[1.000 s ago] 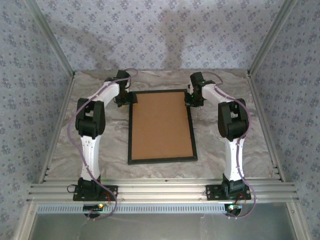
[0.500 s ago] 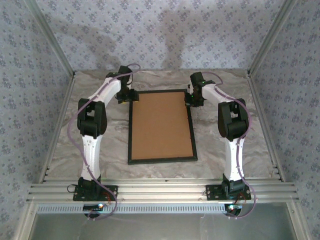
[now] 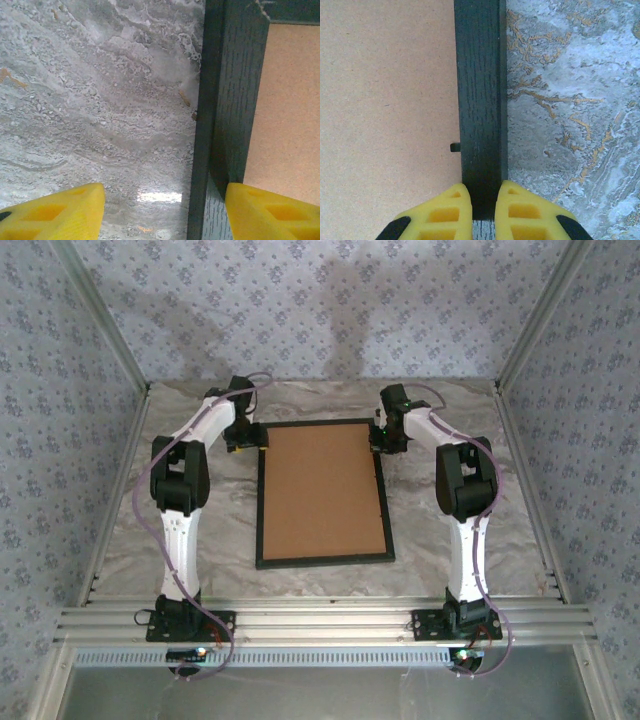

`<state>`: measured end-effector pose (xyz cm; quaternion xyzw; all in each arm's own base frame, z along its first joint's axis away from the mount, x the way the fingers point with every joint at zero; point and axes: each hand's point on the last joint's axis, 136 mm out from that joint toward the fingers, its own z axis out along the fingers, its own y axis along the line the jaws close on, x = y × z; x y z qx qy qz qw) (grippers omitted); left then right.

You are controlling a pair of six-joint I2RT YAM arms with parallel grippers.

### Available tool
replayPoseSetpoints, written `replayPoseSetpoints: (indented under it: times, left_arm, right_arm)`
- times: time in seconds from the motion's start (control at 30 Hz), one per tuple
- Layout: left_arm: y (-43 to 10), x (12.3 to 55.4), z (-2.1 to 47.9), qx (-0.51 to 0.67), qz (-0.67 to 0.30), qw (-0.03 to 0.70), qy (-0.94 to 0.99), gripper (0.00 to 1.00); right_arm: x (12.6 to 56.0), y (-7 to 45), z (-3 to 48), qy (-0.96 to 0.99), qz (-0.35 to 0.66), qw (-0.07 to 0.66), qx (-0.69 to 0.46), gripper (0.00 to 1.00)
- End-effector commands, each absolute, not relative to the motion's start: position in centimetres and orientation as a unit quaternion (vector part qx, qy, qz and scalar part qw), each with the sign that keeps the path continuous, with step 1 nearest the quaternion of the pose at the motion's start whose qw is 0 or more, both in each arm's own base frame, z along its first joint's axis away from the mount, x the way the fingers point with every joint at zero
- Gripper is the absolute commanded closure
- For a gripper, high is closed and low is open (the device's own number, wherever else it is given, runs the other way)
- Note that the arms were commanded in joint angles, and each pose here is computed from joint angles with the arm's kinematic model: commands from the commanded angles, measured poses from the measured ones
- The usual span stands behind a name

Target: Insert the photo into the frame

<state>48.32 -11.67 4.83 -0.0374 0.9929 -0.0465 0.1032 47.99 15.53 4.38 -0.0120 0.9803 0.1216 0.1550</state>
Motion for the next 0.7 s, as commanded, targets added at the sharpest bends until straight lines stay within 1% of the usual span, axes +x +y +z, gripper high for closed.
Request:
replayPoseSetpoints:
  times: [0.0, 0.3, 0.67]
  left_arm:
    - [-11.5, 47.7, 4.9, -0.032, -0.039, 0.096, 0.994, 0.35]
    - [-12.0, 48.5, 4.7, -0.031, -0.052, 0.104, 0.993, 0.35]
    - [-15.4, 46.8, 1.3, 0.003, -0.059, 0.061, 0.996, 0.36]
  right_arm:
    - [46.6, 16.0, 3.2, 0.984, 0.124, 0.127, -0.019, 0.89]
    - [46.6, 16.1, 3.3, 0.984, 0.125, 0.126, -0.021, 0.89]
    - [46.5, 16.5, 3.1, 0.984, 0.126, 0.123, -0.024, 0.90]
